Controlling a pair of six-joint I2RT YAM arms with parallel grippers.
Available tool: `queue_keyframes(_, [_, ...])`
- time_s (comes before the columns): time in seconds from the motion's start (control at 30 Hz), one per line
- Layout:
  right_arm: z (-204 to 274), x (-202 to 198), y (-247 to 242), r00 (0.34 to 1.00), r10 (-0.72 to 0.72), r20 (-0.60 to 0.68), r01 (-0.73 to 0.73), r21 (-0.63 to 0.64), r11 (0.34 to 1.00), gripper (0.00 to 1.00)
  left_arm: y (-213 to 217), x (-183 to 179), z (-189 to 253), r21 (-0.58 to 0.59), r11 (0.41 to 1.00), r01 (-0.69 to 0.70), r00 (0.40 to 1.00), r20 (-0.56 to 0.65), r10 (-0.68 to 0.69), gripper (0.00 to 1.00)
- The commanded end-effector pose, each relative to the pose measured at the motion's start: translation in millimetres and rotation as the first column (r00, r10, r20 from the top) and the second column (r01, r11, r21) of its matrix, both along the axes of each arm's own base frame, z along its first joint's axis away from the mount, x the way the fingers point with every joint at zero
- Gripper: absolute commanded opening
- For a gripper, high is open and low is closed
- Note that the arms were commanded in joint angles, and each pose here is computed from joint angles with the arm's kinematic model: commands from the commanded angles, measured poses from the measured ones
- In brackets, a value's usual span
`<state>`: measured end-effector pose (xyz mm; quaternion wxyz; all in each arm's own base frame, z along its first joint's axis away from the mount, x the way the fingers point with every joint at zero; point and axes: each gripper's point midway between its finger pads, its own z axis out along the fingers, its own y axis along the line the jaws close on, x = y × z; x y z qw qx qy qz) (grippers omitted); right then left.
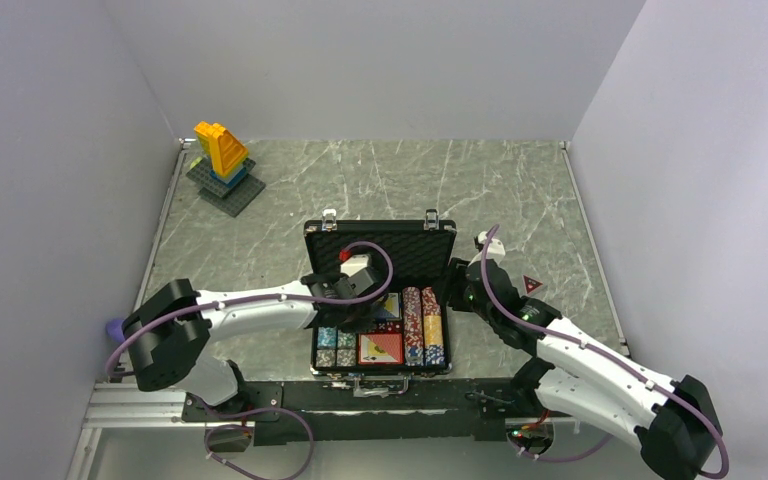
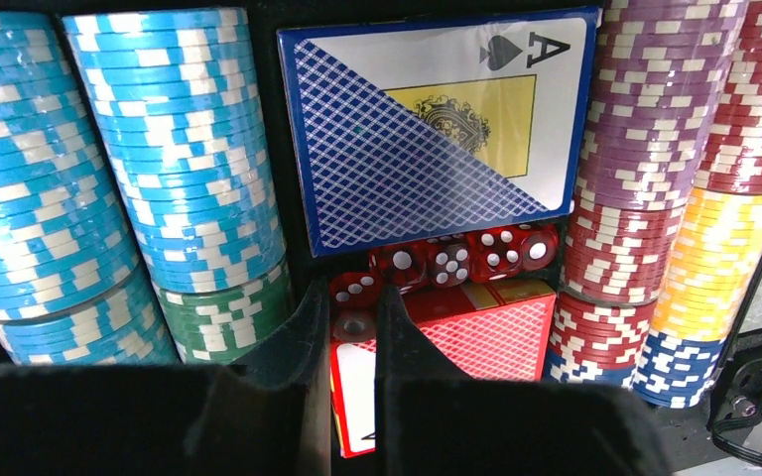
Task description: Pack up texas hold em set
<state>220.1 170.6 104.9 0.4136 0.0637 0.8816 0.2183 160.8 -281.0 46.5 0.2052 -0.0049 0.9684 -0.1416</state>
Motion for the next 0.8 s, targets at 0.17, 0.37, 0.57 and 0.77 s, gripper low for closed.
queue_keyframes(0.17, [5, 5, 5, 1.0, -0.003, 0.024, 0.002, 0.03, 1.0, 0.54, -11, 4, 11, -0.009, 1.0, 0.02, 0.999, 0.029, -0.02, 0.18])
queue_keyframes(0.37, [4, 5, 5, 1.0, -0.003, 0.021, 0.003, 0.03, 1.0, 0.54, -10, 5, 17, 0.021, 0.999, 0.031, 0.998, 0.059, -0.032, 0.36])
queue_keyframes(0.57, [3, 6, 6, 1.0, 0.0, 0.019, -0.001, 0.031, 1.0, 0.54, -10, 6, 23, 0.059, 0.997, 0.042, 0.995, 0.092, -0.047, 0.47])
queue_keyframes(0.77, [5, 6, 4, 1.0, -0.006, 0.024, 0.006, 0.022, 1.0, 0.54, -4, 10, 33, 0.072, 0.997, 0.039, 0.989, 0.136, -0.048, 0.54])
